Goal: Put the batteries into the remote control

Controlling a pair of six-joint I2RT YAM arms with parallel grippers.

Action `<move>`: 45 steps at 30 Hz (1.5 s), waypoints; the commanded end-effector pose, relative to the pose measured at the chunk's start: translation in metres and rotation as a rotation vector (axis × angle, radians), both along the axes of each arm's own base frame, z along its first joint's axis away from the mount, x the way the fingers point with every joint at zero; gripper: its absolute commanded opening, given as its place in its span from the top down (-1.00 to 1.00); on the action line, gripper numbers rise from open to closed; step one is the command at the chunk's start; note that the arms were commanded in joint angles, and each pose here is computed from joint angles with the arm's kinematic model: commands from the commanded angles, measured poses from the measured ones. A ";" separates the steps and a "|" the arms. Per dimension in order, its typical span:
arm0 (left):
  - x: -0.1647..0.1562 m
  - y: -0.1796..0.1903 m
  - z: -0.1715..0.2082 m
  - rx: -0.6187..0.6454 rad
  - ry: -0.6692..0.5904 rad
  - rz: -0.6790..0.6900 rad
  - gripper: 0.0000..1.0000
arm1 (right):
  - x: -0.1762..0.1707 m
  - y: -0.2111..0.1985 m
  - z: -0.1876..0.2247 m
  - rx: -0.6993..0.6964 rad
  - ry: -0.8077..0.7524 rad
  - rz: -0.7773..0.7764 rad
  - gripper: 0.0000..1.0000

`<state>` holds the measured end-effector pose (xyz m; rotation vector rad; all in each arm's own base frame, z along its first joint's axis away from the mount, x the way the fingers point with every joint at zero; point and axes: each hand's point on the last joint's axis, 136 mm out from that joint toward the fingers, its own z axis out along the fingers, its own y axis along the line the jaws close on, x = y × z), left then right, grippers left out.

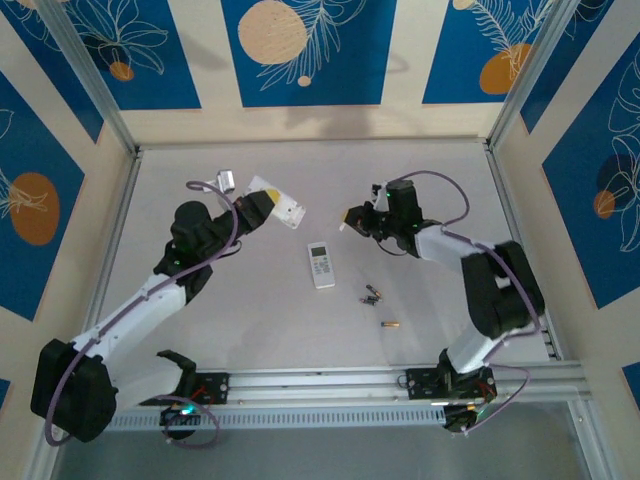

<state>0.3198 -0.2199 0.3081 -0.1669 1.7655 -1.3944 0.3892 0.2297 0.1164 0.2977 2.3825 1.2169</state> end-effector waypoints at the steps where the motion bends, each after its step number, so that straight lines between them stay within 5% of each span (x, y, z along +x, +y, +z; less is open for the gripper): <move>1: -0.008 0.001 -0.004 0.043 -0.022 -0.020 1.00 | 0.016 0.012 -0.009 0.014 -0.024 0.027 1.00; 9: -0.009 0.003 -0.005 0.068 -0.024 -0.010 1.00 | 0.011 0.000 -0.069 -0.013 0.105 -0.037 0.91; 15: -0.006 0.003 -0.004 0.071 -0.019 -0.005 1.00 | -0.006 -0.037 -0.088 0.003 0.205 -0.134 0.37; 21: -0.003 0.003 -0.006 0.085 -0.012 0.000 1.00 | -0.022 -0.065 -0.057 -0.031 0.140 -0.166 0.18; 25: -0.003 0.001 -0.010 0.114 -0.004 -0.009 1.00 | -0.034 -0.063 0.016 -0.141 -0.196 -0.098 -0.15; 30: -0.008 -0.009 -0.004 0.124 -0.025 -0.042 1.00 | -0.089 0.006 0.118 -0.371 -0.886 0.214 -1.00; 35: -0.014 -0.025 0.004 0.116 -0.042 -0.102 1.00 | -0.126 0.067 0.152 -0.434 -1.236 0.485 -0.99; 41: -0.022 -0.029 0.007 0.105 -0.049 -0.117 1.00 | -0.117 0.108 0.156 -0.448 -1.299 0.584 -0.99; 45: -0.026 -0.029 0.007 0.104 -0.048 -0.125 1.00 | -0.103 0.123 0.157 -0.457 -1.274 0.578 -0.68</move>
